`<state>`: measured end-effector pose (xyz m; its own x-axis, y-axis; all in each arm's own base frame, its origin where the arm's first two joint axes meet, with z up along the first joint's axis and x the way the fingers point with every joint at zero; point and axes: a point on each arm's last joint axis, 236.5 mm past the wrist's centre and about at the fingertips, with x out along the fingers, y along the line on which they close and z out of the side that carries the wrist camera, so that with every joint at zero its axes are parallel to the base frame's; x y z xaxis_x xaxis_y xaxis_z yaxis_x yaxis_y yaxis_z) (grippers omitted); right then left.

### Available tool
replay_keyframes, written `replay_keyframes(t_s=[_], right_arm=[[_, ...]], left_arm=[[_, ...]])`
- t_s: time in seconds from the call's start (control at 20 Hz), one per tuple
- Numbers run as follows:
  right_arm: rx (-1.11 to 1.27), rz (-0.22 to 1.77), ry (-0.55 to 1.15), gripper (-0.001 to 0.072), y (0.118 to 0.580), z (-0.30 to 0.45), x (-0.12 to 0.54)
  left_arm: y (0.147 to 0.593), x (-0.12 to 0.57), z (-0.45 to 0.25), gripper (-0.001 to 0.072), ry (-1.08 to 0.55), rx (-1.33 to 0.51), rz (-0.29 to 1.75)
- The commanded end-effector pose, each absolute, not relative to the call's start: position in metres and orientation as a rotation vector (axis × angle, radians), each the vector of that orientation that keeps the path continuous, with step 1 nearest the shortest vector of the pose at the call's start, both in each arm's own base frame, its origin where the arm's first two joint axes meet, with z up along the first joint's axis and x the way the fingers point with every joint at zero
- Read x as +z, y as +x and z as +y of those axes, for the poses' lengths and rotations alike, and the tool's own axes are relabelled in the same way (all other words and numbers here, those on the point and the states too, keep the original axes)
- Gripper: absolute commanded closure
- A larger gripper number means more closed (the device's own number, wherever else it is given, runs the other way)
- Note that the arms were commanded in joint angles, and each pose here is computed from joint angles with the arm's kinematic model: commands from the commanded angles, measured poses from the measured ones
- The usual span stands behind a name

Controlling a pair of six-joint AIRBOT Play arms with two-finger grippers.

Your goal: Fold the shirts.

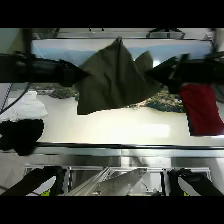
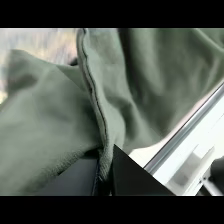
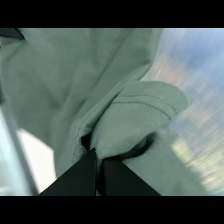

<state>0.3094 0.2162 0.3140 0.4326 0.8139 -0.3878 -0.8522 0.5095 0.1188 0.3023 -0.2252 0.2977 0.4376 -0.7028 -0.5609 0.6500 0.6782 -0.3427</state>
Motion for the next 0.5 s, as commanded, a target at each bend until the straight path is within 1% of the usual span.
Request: replay_keyframes(t_s=[0.0, 0.1, 0.2, 0.3, 0.45], right_arm=[[0.837, 0.145, -0.258, 0.0688, 0.258, 0.181, 0.392], [0.710, 0.196, -0.264, 0.0688, 0.266, 0.156, 0.385], [0.646, 0.375, -0.229, 0.0688, 0.289, 0.141, 0.344], [0.678, 0.589, -0.172, 0.0688, 0.310, 0.147, 0.285], [0.783, 0.891, -0.055, 0.0688, 0.331, 0.168, 0.187]], left_arm=[[0.257, 0.361, -0.198, 0.0688, -0.054, -0.734, 0.608], [0.260, 0.358, -0.179, 0.0688, -0.034, -0.632, 0.614], [0.270, 0.328, -0.179, 0.0687, -0.031, -0.606, 0.694], [0.286, 0.275, -0.187, 0.0687, -0.019, -0.591, 0.843], [0.307, 0.174, -0.197, 0.0687, 0.009, -0.556, 1.102]])
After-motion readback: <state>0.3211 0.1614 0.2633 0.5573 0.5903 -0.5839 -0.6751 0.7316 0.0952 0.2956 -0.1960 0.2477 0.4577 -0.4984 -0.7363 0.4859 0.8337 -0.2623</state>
